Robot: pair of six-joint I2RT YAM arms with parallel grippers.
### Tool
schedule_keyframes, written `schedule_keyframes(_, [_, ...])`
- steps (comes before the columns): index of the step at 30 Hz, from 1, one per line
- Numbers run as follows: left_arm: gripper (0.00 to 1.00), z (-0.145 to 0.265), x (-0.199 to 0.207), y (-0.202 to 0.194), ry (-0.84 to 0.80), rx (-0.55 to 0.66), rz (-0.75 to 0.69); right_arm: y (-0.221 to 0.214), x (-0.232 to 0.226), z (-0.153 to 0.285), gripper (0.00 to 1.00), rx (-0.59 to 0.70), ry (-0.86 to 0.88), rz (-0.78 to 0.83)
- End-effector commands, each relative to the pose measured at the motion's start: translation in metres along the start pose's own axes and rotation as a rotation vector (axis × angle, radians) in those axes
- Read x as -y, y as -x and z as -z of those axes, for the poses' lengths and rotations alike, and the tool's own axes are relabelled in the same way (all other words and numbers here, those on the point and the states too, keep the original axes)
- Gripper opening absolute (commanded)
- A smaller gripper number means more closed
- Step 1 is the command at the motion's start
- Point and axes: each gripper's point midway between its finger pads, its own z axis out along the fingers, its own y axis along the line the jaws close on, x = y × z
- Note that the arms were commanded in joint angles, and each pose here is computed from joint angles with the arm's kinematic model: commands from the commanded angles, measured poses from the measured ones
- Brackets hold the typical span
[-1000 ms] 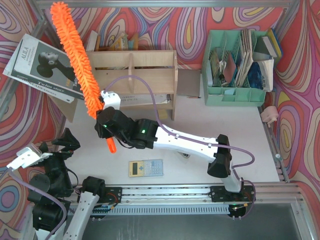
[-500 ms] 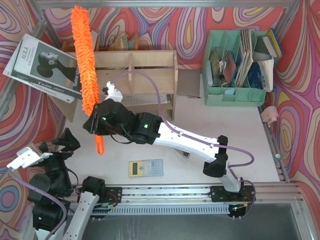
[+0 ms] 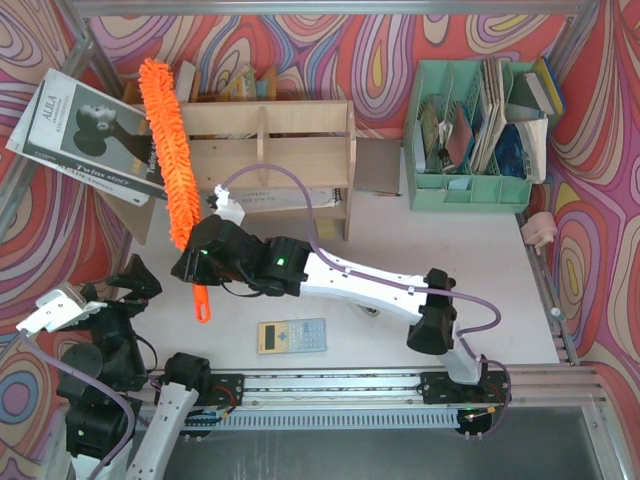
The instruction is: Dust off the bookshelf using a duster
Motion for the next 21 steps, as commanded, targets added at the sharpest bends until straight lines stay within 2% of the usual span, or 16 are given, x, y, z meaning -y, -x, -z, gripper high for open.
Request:
schedule_keyframes(1, [0.98,-0.002,-0.003,0.0,0.02,-0.005,-0.025,0.04,-0.014,0.031,0.0,0.128,0.041,-0.05])
schedule_keyframes(9, [0.98,-0.003,-0.001,-0.001,0.018,-0.013,-0.03,0.064,-0.013,0.059,0.0,0.229,0.052,-0.032])
schedule_keyframes(21, [0.98,-0.003,-0.001,-0.002,0.017,-0.012,-0.032,0.071,0.007,0.07,0.0,0.269,0.011,-0.043])
